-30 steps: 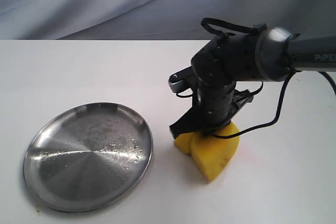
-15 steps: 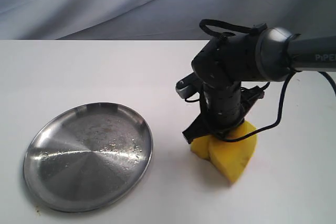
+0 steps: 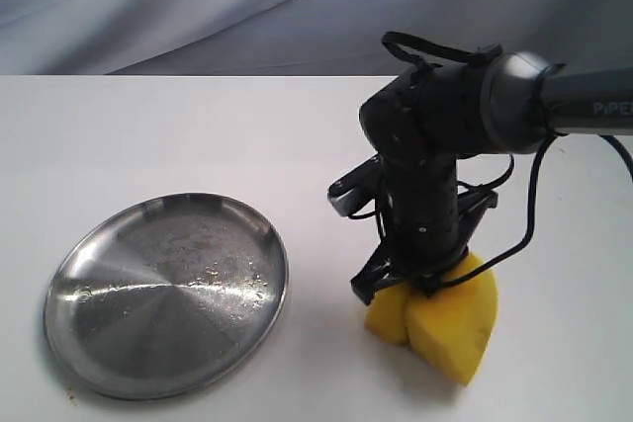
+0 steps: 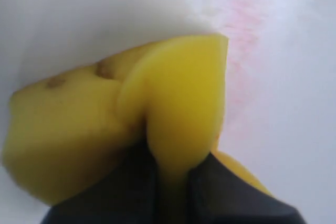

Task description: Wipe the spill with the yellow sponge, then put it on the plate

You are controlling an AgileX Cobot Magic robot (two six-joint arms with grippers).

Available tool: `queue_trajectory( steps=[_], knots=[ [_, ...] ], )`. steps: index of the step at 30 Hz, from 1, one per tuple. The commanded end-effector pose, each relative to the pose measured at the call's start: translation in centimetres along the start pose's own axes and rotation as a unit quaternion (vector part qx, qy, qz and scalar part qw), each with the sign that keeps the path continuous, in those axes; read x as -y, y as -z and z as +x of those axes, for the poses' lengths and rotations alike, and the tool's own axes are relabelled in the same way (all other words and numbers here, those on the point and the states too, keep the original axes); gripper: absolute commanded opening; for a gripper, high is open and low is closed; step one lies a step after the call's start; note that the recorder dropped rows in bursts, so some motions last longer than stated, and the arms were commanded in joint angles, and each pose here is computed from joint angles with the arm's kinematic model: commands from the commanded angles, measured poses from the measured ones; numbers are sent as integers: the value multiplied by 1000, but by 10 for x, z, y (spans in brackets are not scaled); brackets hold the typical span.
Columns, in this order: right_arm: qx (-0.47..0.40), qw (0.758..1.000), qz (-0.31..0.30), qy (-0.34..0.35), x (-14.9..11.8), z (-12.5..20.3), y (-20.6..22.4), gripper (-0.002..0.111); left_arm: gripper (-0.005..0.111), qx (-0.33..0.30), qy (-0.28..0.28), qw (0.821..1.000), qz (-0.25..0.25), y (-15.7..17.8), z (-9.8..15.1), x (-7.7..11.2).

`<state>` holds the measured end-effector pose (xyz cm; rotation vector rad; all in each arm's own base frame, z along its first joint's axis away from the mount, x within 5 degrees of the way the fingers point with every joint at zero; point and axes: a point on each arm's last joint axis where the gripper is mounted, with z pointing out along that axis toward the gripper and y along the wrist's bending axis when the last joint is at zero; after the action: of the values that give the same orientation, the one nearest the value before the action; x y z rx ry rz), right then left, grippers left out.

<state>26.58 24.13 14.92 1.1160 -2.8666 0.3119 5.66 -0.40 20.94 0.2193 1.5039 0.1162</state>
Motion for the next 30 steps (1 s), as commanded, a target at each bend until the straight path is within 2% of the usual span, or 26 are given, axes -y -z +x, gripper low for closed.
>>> queue_trajectory(
  steps=[1,6,9,11,17,23,30],
  knots=[
    [66,995,61,-45,12,-11,2,0,0,5,8,1000,-3,0,-2,-1],
    [148,984,-55,-78,-8,-27,5,0,0,5,8,1000,-3,0,-2,-1],
    [147,980,-116,-65,-19,-28,7,0,0,5,8,1000,-3,0,-2,-1],
    [134,980,-136,-54,-24,-25,7,0,0,5,8,1000,-3,0,-2,-1],
    [124,983,-132,-42,-31,-18,-11,0,0,5,8,1000,-3,0,-2,-1],
    [62,989,-127,-38,-38,-13,-51,0,0,5,8,1000,-3,0,-2,-1],
    [63,992,-104,-32,-34,-12,-45,0,0,5,8,1000,-3,0,-2,-1]
  ],
)
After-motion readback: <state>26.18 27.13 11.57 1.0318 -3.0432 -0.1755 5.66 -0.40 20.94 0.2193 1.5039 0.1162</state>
